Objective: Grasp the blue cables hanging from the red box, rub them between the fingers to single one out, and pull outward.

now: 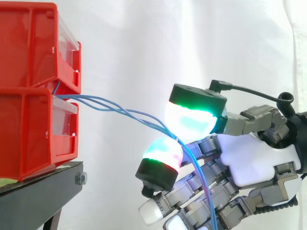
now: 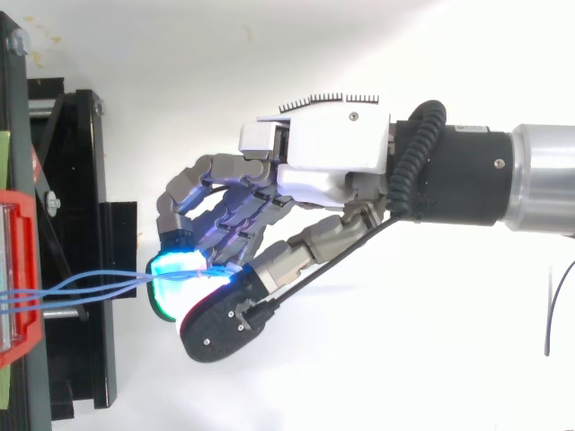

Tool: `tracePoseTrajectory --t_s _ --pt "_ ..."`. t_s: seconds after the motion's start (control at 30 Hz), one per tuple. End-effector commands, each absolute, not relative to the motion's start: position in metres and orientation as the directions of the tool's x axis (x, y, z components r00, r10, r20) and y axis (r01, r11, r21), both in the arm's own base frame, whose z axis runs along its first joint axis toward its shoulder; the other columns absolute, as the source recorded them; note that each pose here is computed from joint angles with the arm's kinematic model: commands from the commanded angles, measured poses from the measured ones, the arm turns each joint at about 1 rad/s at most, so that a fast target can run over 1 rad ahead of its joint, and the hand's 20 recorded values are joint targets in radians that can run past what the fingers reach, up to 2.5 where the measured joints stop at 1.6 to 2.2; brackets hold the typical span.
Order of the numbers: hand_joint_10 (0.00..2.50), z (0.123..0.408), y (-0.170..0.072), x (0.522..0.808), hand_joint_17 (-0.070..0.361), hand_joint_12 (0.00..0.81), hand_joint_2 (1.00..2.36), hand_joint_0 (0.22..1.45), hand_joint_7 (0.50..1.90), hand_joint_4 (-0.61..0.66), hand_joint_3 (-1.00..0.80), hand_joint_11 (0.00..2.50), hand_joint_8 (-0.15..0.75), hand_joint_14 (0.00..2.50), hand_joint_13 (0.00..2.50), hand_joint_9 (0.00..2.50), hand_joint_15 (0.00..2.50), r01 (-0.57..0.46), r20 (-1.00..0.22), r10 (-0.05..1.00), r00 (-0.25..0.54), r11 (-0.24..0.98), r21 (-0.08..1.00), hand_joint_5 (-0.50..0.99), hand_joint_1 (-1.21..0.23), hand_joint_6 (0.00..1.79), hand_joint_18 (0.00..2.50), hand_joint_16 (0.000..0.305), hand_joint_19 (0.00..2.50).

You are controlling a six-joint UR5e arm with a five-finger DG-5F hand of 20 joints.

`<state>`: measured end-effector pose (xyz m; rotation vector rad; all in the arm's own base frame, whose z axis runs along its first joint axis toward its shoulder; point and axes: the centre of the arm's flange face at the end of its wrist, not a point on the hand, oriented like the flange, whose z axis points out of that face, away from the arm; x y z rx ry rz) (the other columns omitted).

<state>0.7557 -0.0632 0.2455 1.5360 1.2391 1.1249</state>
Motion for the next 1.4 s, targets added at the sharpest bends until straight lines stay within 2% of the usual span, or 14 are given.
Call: tracePoseTrajectory --t_s 0.0,0.1,0.2,0.27,0.37,0.47,0.67,0.73,0.8,0.87,0.93,1.13,1.37 --pt "0.01 0.246 -0.063 0.756 0.118 0.388 1.0 0.47 1.02 0.08 -0.5 0.35 0.257 0.02 0.78 0.72 0.54 0.227 0.134 0.985 0.107 -0.156 0.961 -0.17 -0.73 0.89 0.7 0.052 0.55" --pt "0.01 0.245 -0.063 0.756 0.114 0.379 1.0 0.5 1.06 0.06 -0.5 0.35 0.25 0.02 0.79 0.75 0.55 0.228 0.134 0.985 0.107 -0.155 0.961 -0.17 -0.65 0.88 0.69 0.051 0.57" --pt "0.01 0.244 -0.063 0.755 0.108 0.365 1.0 0.54 1.08 0.05 -0.5 0.35 0.24 0.02 0.78 0.76 0.55 0.23 0.134 0.985 0.107 -0.155 0.961 -0.16 -0.63 0.88 0.67 0.048 0.59" --pt "0.01 0.246 -0.063 0.756 0.105 0.359 1.0 0.57 1.1 0.04 -0.43 0.35 0.237 0.02 0.78 0.76 0.56 0.227 0.134 0.985 0.107 -0.156 0.961 -0.16 -0.62 0.87 0.66 0.047 0.59" --pt "0.01 0.245 -0.063 0.756 0.105 0.359 1.01 0.59 1.12 0.03 -0.29 0.37 0.237 0.02 0.78 0.77 0.56 0.23 0.134 0.985 0.107 -0.155 0.961 -0.16 -0.66 0.88 0.66 0.046 0.6" --pt "0.01 0.245 -0.063 0.756 0.115 0.382 1.01 0.6 1.06 0.04 -0.18 0.36 0.255 0.02 0.8 0.75 0.55 0.228 0.134 0.985 0.107 -0.155 0.961 -0.17 -0.73 0.89 0.7 0.051 0.56" --pt "0.01 0.246 -0.063 0.756 0.114 0.377 1.01 0.64 1.04 0.03 -0.12 0.37 0.254 0.02 0.77 0.7 0.54 0.227 0.134 0.985 0.107 -0.156 0.961 -0.19 -0.83 0.91 0.68 0.051 0.54" --pt "0.01 0.245 -0.063 0.756 0.108 0.359 1.01 0.64 1.02 0.05 -0.21 0.37 0.234 0.02 0.75 0.67 0.55 0.228 0.134 0.985 0.107 -0.155 0.961 -0.2 -0.84 0.9 0.66 0.048 0.55" --pt "0.01 0.246 -0.063 0.756 0.107 0.357 1.01 0.58 1.02 0.06 -0.42 0.37 0.233 0.02 0.74 0.67 0.55 0.227 0.135 0.985 0.106 -0.156 0.961 -0.2 -0.84 0.9 0.65 0.048 0.57" --pt "0.01 0.246 -0.063 0.756 0.111 0.365 1.0 0.54 1.01 0.06 -0.5 0.38 0.237 0.02 0.75 0.67 0.55 0.227 0.135 0.985 0.106 -0.156 0.961 -0.19 -0.82 0.9 0.66 0.049 0.56" --pt "0.01 0.245 -0.063 0.756 0.119 0.382 1.0 0.48 1.0 0.07 -0.5 0.37 0.256 0.02 0.76 0.69 0.55 0.228 0.134 0.985 0.107 -0.155 0.961 -0.19 -0.76 0.9 0.68 0.053 0.56" --pt "0.01 0.245 -0.06 0.755 0.13 0.409 1.0 0.43 0.99 0.09 -0.5 0.36 0.282 0.02 0.78 0.71 0.55 0.24 0.1 0.99 0.102 -0.123 0.963 -0.19 -0.69 0.89 0.71 0.058 0.55" --pt "0.01 0.247 -0.071 0.752 0.135 0.421 1.0 0.42 1.0 0.1 -0.5 0.36 0.297 0.02 0.79 0.72 0.55 0.265 -0.118 0.976 0.181 0.068 0.962 -0.18 -0.62 0.89 0.72 0.06 0.55"
